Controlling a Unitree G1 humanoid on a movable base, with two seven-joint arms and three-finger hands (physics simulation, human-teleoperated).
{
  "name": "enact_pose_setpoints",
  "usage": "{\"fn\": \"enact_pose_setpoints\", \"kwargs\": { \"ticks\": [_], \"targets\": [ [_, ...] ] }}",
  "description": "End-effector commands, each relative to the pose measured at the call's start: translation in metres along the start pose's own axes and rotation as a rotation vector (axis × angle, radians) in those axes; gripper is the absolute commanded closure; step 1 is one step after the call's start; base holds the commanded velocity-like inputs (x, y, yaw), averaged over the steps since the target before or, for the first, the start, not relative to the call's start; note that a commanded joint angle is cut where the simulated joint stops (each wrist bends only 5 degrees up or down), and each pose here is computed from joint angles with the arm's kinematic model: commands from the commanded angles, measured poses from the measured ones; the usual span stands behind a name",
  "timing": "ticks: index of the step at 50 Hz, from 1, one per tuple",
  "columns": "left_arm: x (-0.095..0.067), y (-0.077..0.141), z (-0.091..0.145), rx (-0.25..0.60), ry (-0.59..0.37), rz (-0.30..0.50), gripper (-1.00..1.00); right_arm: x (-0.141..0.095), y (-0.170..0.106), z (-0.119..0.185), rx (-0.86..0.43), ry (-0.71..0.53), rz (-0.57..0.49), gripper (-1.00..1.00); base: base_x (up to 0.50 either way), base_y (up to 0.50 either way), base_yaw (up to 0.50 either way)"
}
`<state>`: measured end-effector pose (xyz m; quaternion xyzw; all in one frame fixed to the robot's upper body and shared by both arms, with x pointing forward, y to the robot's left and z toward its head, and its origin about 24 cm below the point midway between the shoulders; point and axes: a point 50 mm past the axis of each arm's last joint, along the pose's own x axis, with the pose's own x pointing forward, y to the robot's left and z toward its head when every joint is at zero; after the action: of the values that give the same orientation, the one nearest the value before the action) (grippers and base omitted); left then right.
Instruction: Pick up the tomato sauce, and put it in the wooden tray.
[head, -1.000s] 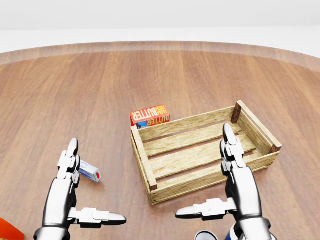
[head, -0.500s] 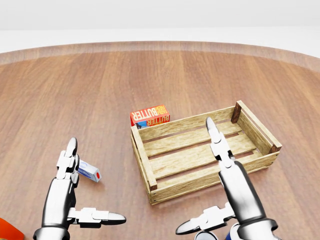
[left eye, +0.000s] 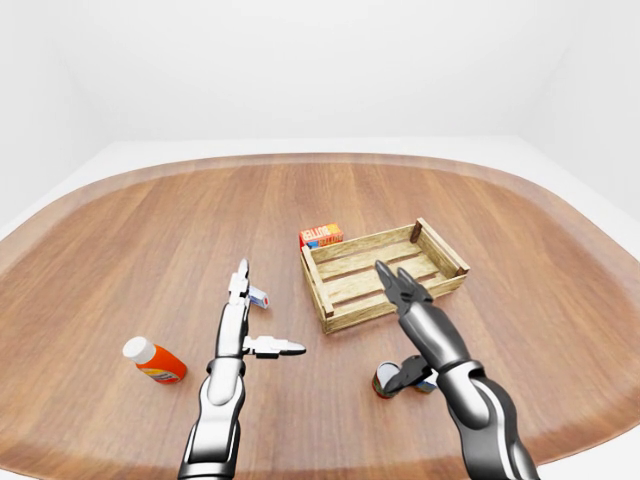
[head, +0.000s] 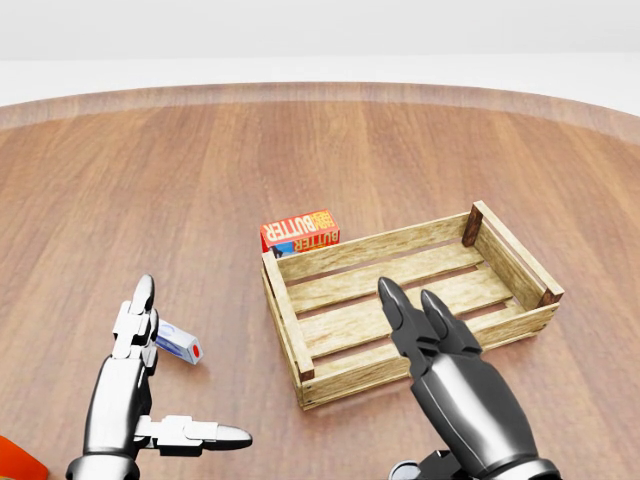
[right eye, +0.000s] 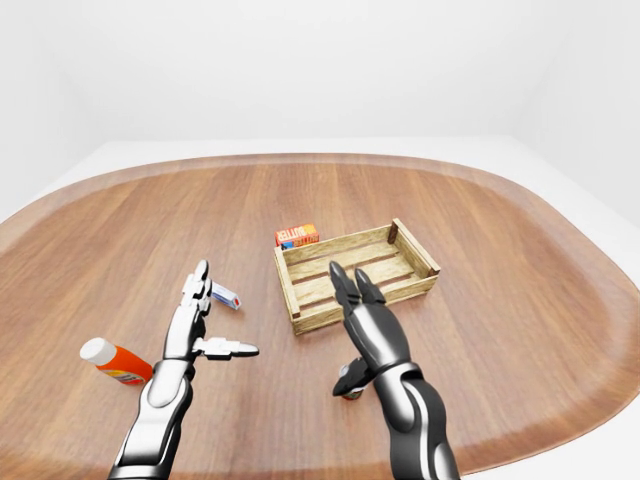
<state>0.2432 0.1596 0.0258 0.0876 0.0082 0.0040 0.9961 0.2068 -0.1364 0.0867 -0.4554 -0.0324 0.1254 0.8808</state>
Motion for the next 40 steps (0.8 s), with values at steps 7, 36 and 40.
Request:
{"fn": "enact_pose_setpoints", "kwargs": {
  "ticks": [7, 36, 40],
  "targets": [
    [0.001, 0.0, -0.001, 0.001, 0.005, 0.0, -1.0, -0.007, 0.023, -0.012, -0.115, 0.067, 0.139, -1.0, 0.0, 0.0, 0.0],
    [0.0, 0.0, 0.0, -0.007, 0.0, -0.004, -1.0, -0.006, 0.053, -0.035, -0.33, 0.156, 0.311, -1.0, 0.0, 0.0, 0.0],
    [0.0, -0.001, 0.0, -0.009, -0.001, -0.005, -1.0, -0.006, 0.058, -0.038, -0.373, 0.166, 0.335, -1.0, 0.0, 0.0, 0.0]
  ]
}}
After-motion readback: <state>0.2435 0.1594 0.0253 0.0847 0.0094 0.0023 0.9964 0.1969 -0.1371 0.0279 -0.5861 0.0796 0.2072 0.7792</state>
